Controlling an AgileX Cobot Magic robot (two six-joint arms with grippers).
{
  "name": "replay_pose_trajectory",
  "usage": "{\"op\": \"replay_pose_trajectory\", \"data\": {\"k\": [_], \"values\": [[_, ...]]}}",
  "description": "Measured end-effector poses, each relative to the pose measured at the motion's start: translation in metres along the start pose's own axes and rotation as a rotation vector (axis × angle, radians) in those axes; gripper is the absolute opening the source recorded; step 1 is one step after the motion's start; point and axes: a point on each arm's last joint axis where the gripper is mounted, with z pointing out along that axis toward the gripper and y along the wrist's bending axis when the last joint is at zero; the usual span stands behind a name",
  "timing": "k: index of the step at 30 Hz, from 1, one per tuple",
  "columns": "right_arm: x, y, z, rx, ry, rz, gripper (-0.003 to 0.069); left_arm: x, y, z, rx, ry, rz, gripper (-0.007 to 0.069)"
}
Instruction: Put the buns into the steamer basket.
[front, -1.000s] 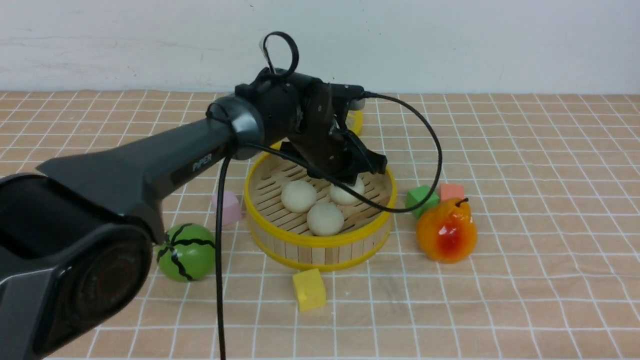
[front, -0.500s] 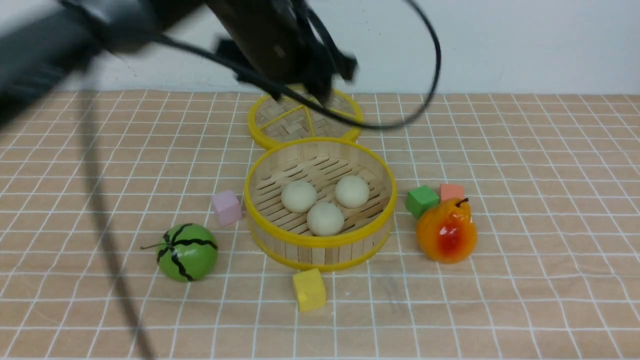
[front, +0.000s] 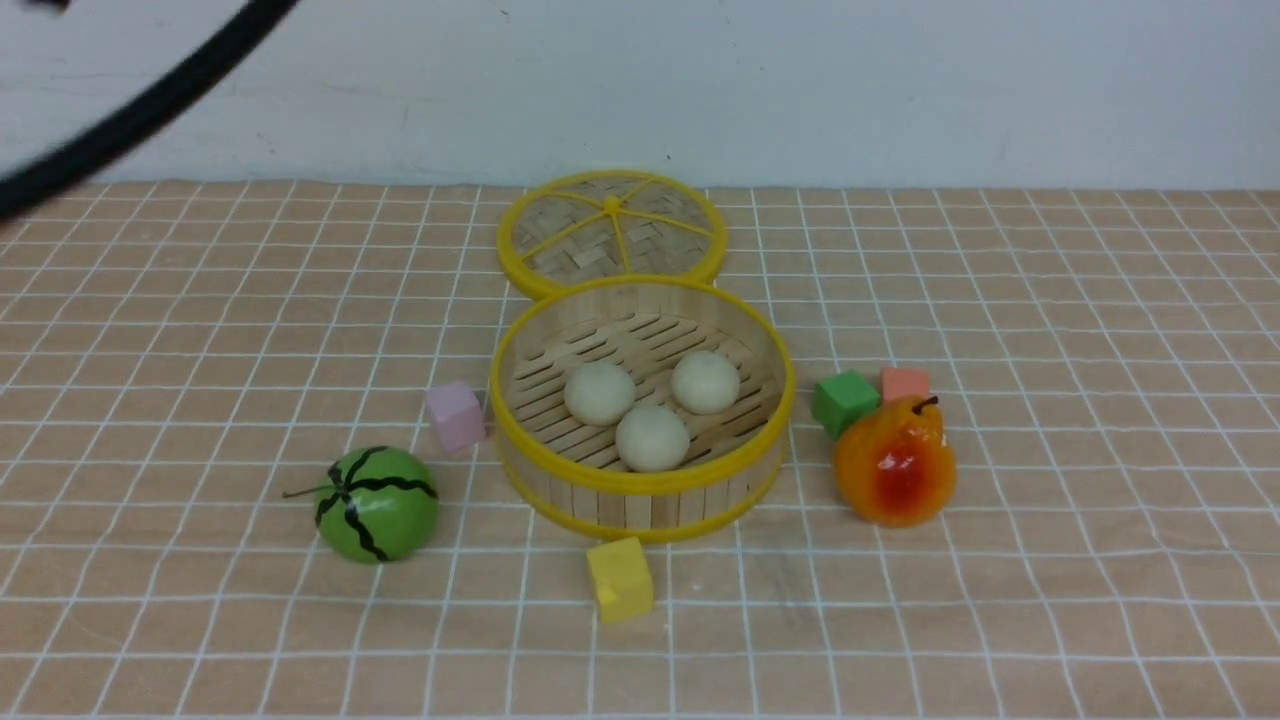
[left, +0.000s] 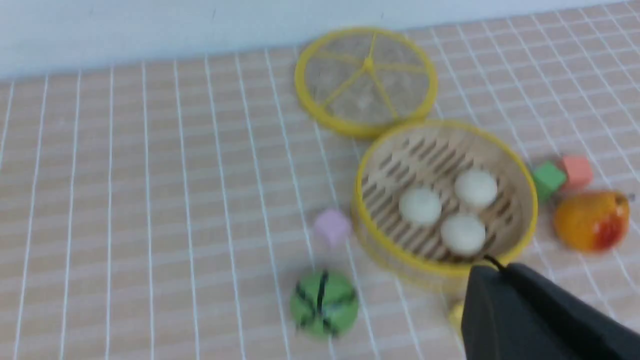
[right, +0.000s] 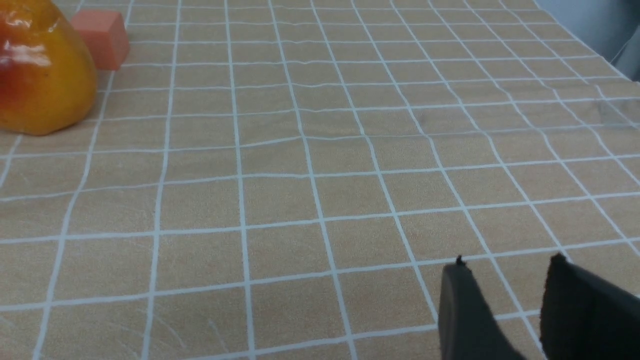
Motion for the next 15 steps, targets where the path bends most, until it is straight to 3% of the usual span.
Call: {"op": "replay_pose_trajectory", "data": {"k": [4,8,15], "values": [[0.0,0.0,0.0,0.0,0.0,0.0,0.0241,0.091,0.014,-0.007,0.071,0.111,-0.031,-0.0013],[0.0,0.0,0.0,0.0,0.0,0.0,0.0241,0.161,0.018,0.009,0.183,0.087,-0.079,-0.0013],[0.0,0.0,0.0,0.0,0.0,0.0,0.0241,0.226,0.028,0.019,0.247,-0.02,-0.186,-0.0013]]}}
